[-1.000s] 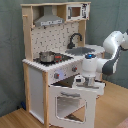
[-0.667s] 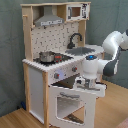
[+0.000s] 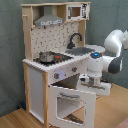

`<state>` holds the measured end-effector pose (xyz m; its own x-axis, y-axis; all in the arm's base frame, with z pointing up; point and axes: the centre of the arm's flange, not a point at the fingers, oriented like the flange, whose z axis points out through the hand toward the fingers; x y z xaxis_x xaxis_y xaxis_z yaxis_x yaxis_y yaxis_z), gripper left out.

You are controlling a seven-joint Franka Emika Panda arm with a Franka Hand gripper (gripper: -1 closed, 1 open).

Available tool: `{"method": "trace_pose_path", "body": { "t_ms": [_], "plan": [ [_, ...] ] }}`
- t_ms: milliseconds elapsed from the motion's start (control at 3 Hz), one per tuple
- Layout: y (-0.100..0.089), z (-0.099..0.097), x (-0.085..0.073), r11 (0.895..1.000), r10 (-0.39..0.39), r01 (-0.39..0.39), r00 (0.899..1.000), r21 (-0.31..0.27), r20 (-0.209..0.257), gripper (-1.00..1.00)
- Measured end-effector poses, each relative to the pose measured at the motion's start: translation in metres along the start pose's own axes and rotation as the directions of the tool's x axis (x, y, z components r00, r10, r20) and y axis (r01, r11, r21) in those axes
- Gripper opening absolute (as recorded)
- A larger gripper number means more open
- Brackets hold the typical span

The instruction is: Play with the kitchen

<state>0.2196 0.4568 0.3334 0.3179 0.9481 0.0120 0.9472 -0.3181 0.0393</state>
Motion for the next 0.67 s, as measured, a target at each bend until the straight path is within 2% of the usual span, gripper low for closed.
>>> {"method": "trace_pose_path", "body": {
  "t_ms": [333,667],
  "plan": [
    [-0.0034,-0.0036,-0.0015,1.000,0.006,-0.006,1.000,-0.009,0.003,1.00],
    [-0.0123,-0.0126,-0.0072,0.999,0.023,-0.022,1.000,-0.038,0.017,1.00]
  ]
}}
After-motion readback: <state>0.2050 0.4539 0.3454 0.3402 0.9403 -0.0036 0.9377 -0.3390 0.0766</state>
